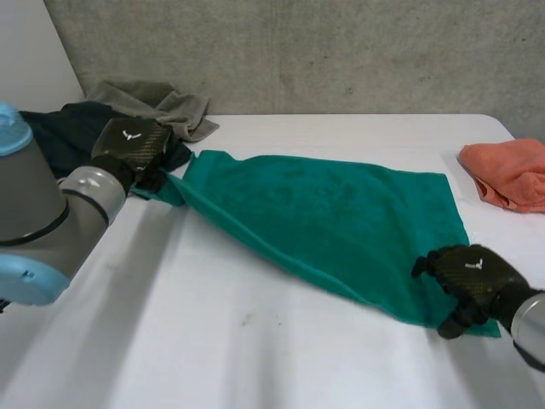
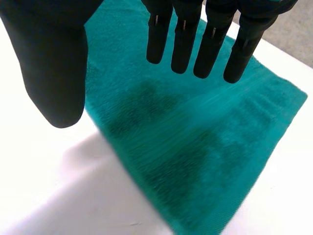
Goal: Fold the laundry.
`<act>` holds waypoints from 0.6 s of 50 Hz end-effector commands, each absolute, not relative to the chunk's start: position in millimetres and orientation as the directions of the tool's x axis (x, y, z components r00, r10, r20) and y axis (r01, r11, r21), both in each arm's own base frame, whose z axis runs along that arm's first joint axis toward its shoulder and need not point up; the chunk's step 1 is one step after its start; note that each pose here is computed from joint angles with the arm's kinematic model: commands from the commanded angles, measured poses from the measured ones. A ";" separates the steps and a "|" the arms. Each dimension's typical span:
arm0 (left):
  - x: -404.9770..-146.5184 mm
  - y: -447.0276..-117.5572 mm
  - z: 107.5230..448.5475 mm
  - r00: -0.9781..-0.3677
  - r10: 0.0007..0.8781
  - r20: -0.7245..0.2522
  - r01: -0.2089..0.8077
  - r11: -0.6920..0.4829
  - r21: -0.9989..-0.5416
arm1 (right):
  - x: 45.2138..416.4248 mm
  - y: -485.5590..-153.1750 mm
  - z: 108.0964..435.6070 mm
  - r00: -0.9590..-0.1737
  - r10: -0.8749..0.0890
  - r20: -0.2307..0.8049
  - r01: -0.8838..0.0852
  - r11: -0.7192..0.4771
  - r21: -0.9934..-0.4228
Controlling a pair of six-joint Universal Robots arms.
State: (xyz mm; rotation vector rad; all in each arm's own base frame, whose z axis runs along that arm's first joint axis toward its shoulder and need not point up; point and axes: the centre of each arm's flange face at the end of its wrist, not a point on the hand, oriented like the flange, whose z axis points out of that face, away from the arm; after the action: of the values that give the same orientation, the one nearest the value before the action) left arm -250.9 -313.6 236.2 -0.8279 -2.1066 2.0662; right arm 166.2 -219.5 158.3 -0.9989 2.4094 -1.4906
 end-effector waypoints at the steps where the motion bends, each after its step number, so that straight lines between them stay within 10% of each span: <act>1: -256.9 -334.5 226.3 -0.856 0.412 -0.311 0.324 -0.041 -0.945 | 166.7 -218.5 146.3 -0.781 -0.589 0.210 -0.443 0.284 -0.850; 30: -263.4 -365.0 194.1 -0.871 0.343 -0.352 0.377 0.006 -0.926 | 151.7 -262.7 114.9 -0.819 -0.477 0.320 -0.487 0.282 -0.827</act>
State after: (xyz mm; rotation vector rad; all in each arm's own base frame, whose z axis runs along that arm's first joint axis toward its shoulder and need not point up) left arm -263.5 -370.5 199.1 -0.7925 -2.2299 2.1111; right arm 159.5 -247.2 119.5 -0.9778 2.4436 -1.5900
